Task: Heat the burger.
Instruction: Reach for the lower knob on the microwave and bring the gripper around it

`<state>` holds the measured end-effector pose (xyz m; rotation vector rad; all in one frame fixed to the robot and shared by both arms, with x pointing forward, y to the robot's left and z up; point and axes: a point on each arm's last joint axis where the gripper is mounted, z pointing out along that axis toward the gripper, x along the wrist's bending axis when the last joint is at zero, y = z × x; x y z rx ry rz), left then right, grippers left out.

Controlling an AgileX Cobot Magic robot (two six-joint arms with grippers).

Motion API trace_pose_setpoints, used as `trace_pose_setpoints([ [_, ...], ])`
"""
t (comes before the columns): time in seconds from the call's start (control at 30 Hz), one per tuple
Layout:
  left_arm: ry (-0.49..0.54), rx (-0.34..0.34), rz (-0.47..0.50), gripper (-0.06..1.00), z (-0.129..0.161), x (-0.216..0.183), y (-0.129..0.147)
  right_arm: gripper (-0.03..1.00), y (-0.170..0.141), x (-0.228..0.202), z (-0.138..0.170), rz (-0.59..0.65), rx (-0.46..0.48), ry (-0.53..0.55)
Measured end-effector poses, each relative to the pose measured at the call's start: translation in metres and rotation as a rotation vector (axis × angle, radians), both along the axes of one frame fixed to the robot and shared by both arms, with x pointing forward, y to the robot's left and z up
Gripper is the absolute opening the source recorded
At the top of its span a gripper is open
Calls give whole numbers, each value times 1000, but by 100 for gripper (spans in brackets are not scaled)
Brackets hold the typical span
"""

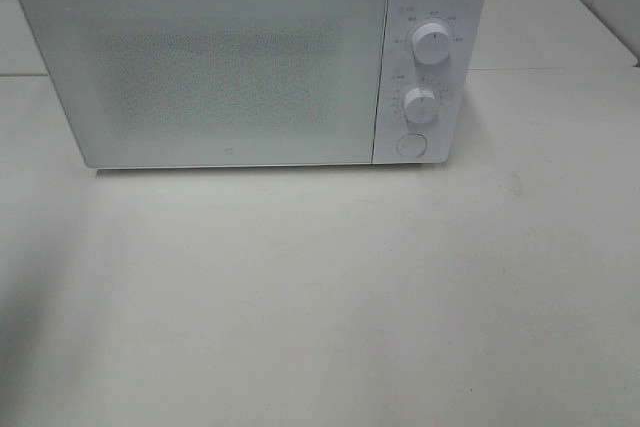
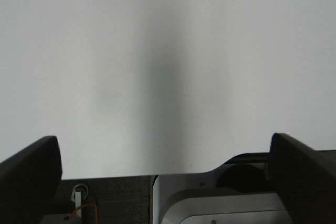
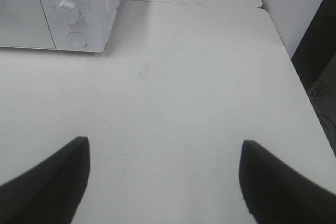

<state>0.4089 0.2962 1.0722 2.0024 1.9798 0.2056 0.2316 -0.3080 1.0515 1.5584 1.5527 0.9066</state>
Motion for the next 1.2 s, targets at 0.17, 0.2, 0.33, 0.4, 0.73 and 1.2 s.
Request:
trace_pose_setpoints([
  [0.17,0,12,21,99,-8,-22,1,76,0,0,0,0,0,0],
  [0.2,-11,11,28,99,-11,-33,0,76,0,0,0,0,0,0],
  [0.33,-42,14,30,99,-16,-51,0,76,0,0,0,0,0,0],
  [0.4,-61,14,30,99,-18,-60,-1,76,0,0,0,1,1,0],
  [0.73,-200,21,36,99,-29,-93,-1,76,0,0,0,1,1,0],
  [1.2,-461,101,54,99,-21,-127,3,76,0,0,0,1,1,0],
])
